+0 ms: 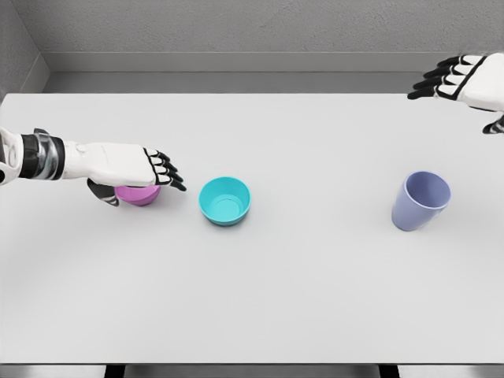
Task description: Stacking bowl and cup with both arms
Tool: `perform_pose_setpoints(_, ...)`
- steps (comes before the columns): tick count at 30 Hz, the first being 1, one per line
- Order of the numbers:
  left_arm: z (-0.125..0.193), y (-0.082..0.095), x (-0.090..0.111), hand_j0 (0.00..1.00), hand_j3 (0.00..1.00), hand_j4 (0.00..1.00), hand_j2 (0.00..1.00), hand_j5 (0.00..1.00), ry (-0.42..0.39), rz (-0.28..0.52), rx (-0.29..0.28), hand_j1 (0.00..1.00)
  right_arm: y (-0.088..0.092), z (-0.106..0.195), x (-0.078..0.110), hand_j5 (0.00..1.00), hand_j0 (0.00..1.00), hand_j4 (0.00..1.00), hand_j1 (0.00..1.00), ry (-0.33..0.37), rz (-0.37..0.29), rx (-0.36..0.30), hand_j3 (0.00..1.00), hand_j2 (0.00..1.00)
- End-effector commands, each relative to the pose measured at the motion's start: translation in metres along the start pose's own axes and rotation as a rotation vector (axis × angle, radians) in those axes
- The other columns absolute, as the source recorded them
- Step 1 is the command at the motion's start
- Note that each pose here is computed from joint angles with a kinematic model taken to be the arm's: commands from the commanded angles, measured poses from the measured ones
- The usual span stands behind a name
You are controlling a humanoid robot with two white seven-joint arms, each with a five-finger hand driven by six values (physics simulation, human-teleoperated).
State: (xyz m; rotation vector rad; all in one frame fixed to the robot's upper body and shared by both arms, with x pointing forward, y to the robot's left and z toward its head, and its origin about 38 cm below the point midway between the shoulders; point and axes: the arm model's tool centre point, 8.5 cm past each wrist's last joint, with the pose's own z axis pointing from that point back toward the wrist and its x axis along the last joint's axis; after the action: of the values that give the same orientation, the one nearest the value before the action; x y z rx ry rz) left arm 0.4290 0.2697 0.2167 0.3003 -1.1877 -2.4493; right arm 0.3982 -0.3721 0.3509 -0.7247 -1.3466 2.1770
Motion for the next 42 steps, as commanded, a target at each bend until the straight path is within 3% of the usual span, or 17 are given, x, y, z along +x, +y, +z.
perform_pose_setpoints(1, 0.001, -0.001, -0.001, 1.0, 1.0, 1.0, 1.0, 1.0, 0.002, 0.012, 0.001, 1.0, 0.004, 0.002, 0.0, 1.0, 1.0, 1.0, 1.0, 0.002, -0.001, 0.024, 1.0, 1.0)
perform_pose_setpoints(5, 0.003, -0.002, -0.004, 1.0, 1.0, 1.0, 1.0, 1.0, 0.005, 0.029, 0.005, 1.0, 0.017, -0.007, 0.009, 1.0, 1.0, 1.0, 1.0, -0.034, -0.008, 0.071, 1.0, 1.0)
perform_pose_setpoints(10, 0.007, -0.011, -0.018, 1.0, 1.0, 1.0, 1.0, 1.0, 0.039, 0.082, 0.004, 1.0, 0.018, -0.009, 0.014, 1.0, 1.0, 1.0, 1.0, -0.047, -0.005, 0.072, 1.0, 1.0)
perform_pose_setpoints(15, 0.008, -0.014, -0.024, 1.0, 1.0, 1.0, 1.0, 1.0, 0.05, 0.101, 0.004, 1.0, 0.041, -0.014, 0.025, 1.0, 1.0, 1.0, 1.0, -0.079, -0.04, 0.112, 1.0, 1.0)
perform_pose_setpoints(42, 0.002, -0.019, -0.037, 1.0, 1.0, 1.0, 1.0, 1.0, 0.078, 0.139, 0.004, 1.0, 0.052, -0.014, 0.034, 1.0, 1.0, 1.0, 1.0, -0.103, -0.046, 0.147, 1.0, 1.0)
